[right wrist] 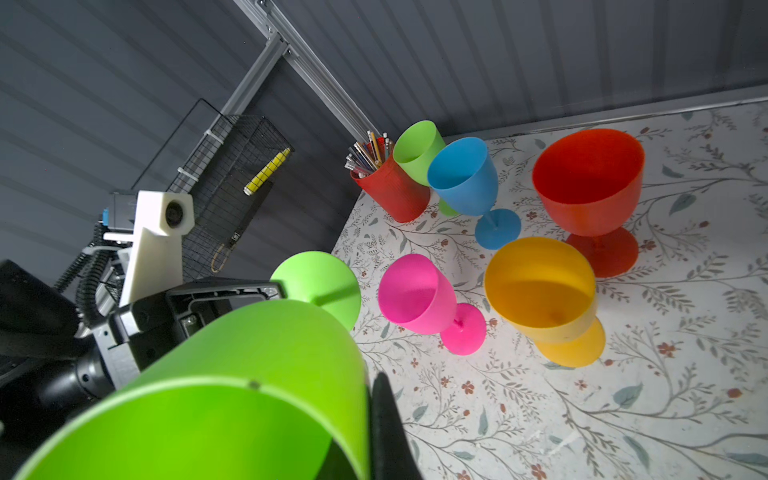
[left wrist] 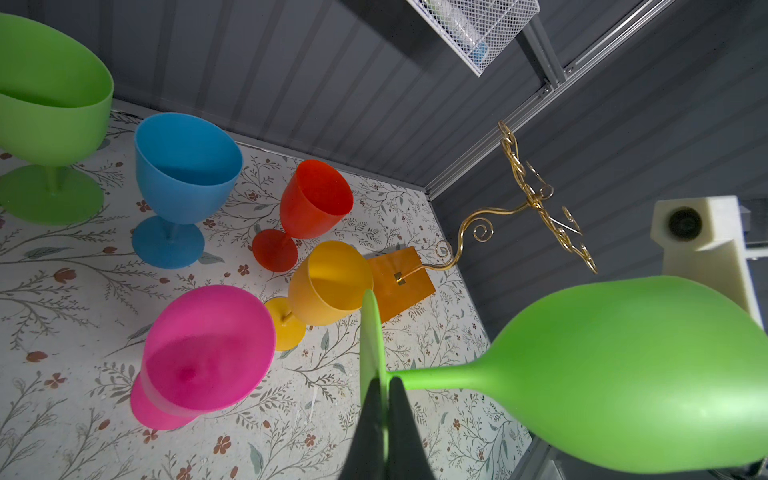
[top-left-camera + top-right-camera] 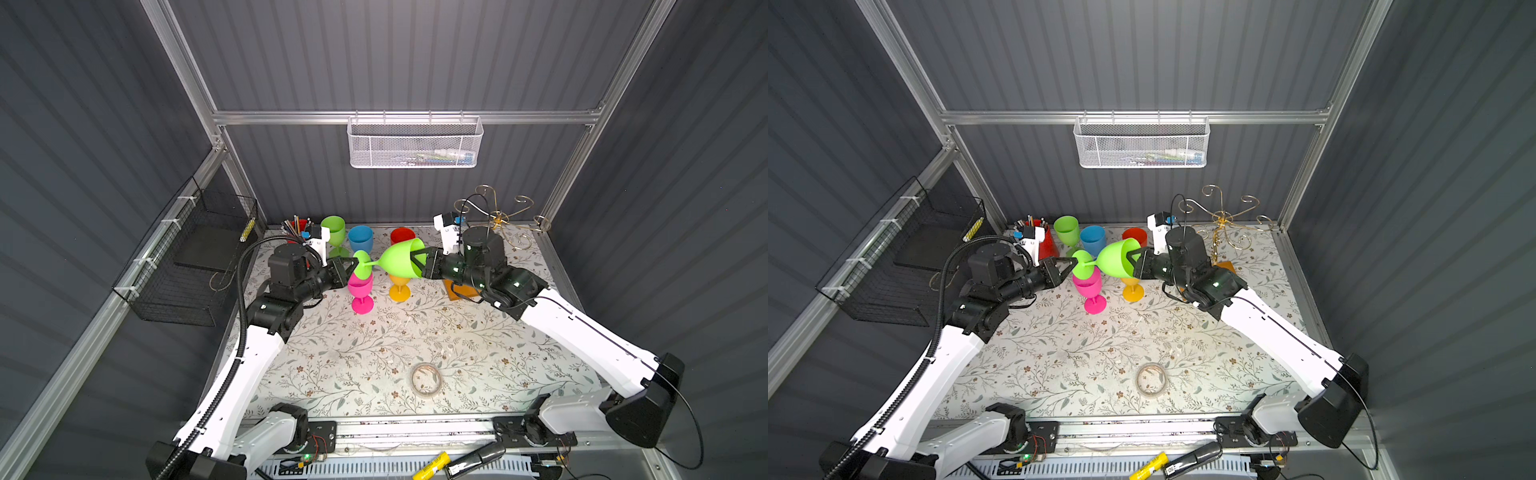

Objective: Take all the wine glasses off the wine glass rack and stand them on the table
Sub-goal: 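Grasp the green glass bowl with the right gripper while the left holds its foot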

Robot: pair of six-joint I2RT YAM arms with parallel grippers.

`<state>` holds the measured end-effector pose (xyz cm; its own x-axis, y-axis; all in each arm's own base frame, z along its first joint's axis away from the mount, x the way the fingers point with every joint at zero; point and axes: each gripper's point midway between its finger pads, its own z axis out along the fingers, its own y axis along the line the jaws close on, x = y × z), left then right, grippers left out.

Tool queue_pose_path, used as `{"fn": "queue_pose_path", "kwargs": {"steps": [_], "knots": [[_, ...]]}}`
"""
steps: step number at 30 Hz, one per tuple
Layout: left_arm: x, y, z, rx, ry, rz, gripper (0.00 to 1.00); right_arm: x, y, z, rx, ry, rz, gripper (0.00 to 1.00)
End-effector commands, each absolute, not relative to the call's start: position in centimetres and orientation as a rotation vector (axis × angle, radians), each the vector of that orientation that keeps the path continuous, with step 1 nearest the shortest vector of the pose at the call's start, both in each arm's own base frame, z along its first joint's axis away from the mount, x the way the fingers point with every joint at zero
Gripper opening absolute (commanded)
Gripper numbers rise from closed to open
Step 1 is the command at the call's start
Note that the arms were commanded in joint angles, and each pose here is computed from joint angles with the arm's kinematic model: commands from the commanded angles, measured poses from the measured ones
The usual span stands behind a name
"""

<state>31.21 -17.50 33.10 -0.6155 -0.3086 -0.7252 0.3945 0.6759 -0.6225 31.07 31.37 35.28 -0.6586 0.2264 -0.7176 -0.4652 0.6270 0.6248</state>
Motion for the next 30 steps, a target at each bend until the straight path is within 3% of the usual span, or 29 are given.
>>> {"fn": "queue_pose_path", "kwargs": {"steps": [1, 2, 7, 11, 15, 26, 30], "knots": [[31.3, -17.2, 32.5, 0.067, 2.017, -0.972, 0.07, 30.6, 31.4, 38.8, -0.164, 1.950, 1.113, 0.00], [31.3, -17.0, 32.5, 0.068, 2.019, -0.956, 0.16, 30.5, 31.3, 38.8, -0.170, 1.957, 1.098, 0.00], [31.3, -16.2, 32.1, 0.071, 2.036, -0.875, 0.29, 30.0, 30.4, 38.7, -0.171, 1.979, 1.022, 0.00], [31.6, -14.7, 31.8, 0.046, 2.041, -0.755, 0.64, 29.2, 29.0, 38.5, -0.183, 1.997, 0.949, 0.00], [31.5, -13.7, 31.9, 0.047, 2.038, -0.681, 0.81, 27.8, 27.6, 37.7, -0.230, 2.051, 0.873, 0.00], [31.8, -11.3, 31.8, 0.011, 2.044, -0.501, 0.99, 24.2, 27.3, 34.4, -0.422, 2.202, 0.612, 0.00], [32.3, -10.6, 31.1, -0.009, 2.067, -0.443, 1.00, 23.8, 27.9, 32.2, -0.493, 2.281, 0.496, 0.00]]}}
